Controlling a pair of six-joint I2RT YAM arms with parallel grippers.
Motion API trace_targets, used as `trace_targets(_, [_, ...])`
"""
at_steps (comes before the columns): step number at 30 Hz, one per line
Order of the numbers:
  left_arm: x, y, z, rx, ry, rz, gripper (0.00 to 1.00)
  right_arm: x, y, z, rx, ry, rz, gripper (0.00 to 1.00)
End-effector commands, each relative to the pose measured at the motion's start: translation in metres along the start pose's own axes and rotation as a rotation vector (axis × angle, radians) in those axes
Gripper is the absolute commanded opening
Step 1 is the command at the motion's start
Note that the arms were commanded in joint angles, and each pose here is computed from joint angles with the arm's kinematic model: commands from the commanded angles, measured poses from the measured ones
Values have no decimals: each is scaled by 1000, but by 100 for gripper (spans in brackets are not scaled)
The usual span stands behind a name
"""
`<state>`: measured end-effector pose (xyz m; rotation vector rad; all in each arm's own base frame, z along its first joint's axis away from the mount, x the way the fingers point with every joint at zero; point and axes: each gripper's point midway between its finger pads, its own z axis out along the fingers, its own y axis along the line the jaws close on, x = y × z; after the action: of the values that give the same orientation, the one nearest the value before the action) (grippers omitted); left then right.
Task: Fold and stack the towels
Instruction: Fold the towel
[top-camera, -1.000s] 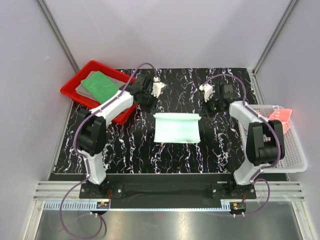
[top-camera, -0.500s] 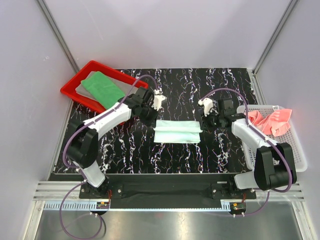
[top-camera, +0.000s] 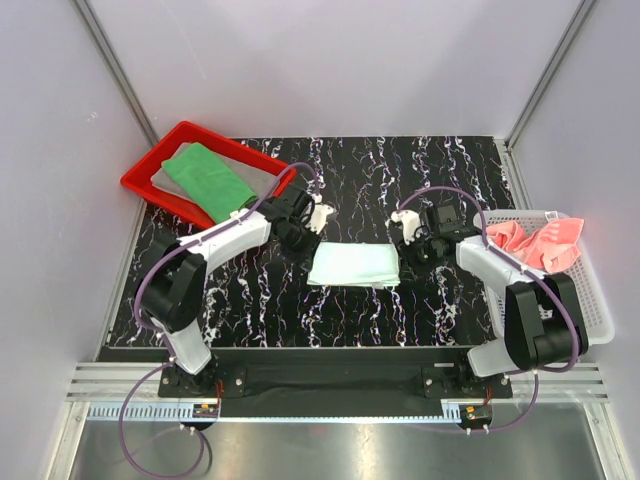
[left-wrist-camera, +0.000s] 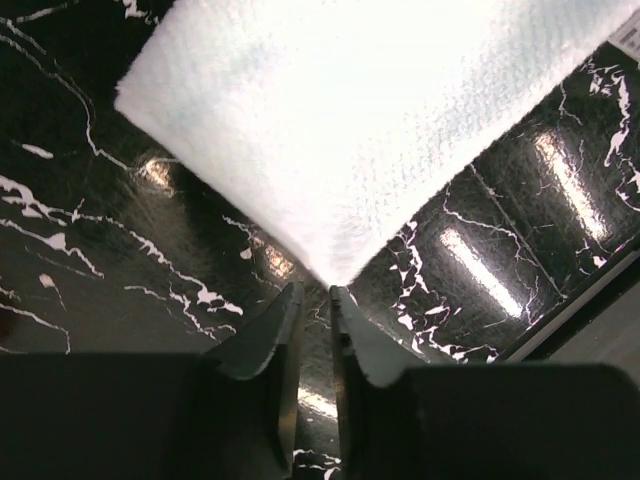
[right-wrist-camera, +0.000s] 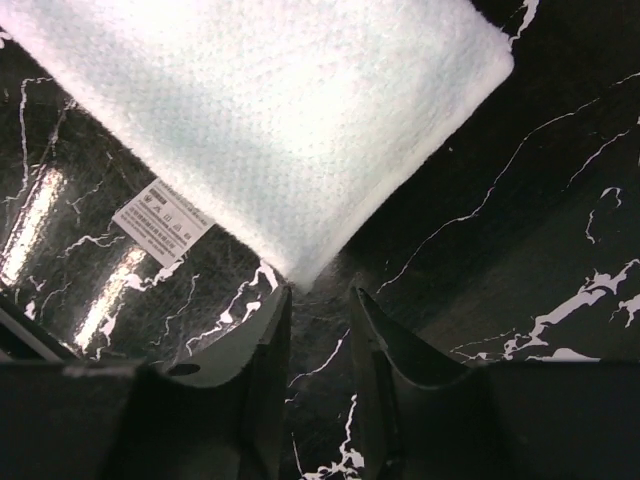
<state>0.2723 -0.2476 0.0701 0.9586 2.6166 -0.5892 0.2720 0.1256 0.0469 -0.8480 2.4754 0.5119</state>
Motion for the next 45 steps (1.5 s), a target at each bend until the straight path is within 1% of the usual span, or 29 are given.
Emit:
trace_targets(1, [2, 1, -10, -25, 16, -9, 27, -22, 12, -21, -34, -30, -16, 37])
trace_targets(3, [-6, 2, -17, -48, -3, -4, 35, -27, 15, -31, -38, -34, -10, 40])
trace_targets(6, [-22, 0, -29, -62, -59, -21, 35, -51, 19, -42, -47, -84, 11, 41])
trace_targets(7, [-32, -6, -30, -35, -96, -42, 35, -64, 18, -45, -40, -116, 61, 41])
trace_targets(8, [-37, -13, -30, -5, -120, -53, 35, -71, 16, -44, -25, -132, 108, 39])
trace_targets(9, [-42, -24, -27, 31, -142, -102, 35, -78, 11, -39, -11, -150, 157, 33])
trace_targets(10, [-55, -31, -27, 58, -206, -101, 34, -86, 10, -39, 4, -160, 259, 30])
trace_targets(11, [-49, -34, -20, 76, -202, -124, 34, -86, 6, -31, 8, -142, 331, 27])
trace_targets(12, [-50, -40, -16, 95, -213, -161, 34, -87, 6, -27, 10, -132, 395, 24])
trace_targets(13, [-56, -41, -13, 102, -246, -164, 34, -87, 7, -23, 7, -117, 485, 20])
trace_targets(14, [-46, -40, -4, 99, -225, -183, 34, -81, 10, -15, -14, -85, 528, 18])
trace_targets(15, [-44, -37, 0, 89, -223, -210, 35, -80, 9, -10, -18, -86, 557, 17])
trace_targets(16, [-41, -33, 8, 77, -218, -225, 35, -69, 17, -2, -48, -64, 605, 17])
trace_targets(18, [-26, -25, 21, 46, -185, -261, 35, -58, 16, 9, -53, -60, 625, 17])
trace_targets(20, [-11, -10, 34, -25, -153, -297, 35, -28, 12, 26, -9, 13, 670, 17])
trace_targets(21, [-7, -5, 37, -45, -149, -311, 35, -20, 10, 31, 1, 34, 677, 16])
trace_targets(23, [1, 1, 44, -74, -133, -328, 35, 1, 0, 40, 77, 92, 699, 14])
trace_targets(25, [1, 1, 44, -78, -141, -344, 35, 3, -4, 39, 100, 102, 714, 13])
trace_targets(29, [-2, -1, 37, -82, -143, -359, 37, -18, -7, 20, 127, 44, 708, 14])
trace_targets(30, [-1, 0, 34, -94, -135, -363, 37, -19, -5, 15, 128, 47, 715, 15])
trace_targets(32, [-10, -2, 27, -91, -146, -357, 40, -38, 0, 4, 101, 2, 713, 15])
trace_targets(36, [-20, -6, 14, -91, -165, -363, 42, -70, 18, -5, 5, -79, 706, 17])
trace_targets(39, [-27, -7, 9, -86, -180, -368, 44, -90, 42, 0, -132, -124, 682, 17])
trace_targets(40, [-29, -8, 8, -86, -183, -367, 44, -94, 56, 1, -217, -123, 678, 18])
trace_targets(41, [-28, -7, 9, -96, -175, -372, 45, -95, 61, 6, -253, -122, 685, 18])
trace_targets(42, [-18, 0, 15, -122, -128, -401, 45, -103, 64, 10, -288, -147, 696, 18])
trace_targets(43, [-19, 2, 15, -128, -120, -407, 46, -99, 74, 13, -346, -128, 703, 19])
trace_targets(45, [-13, 10, 20, -149, -92, -427, 46, -90, 79, 26, -397, -113, 721, 19])
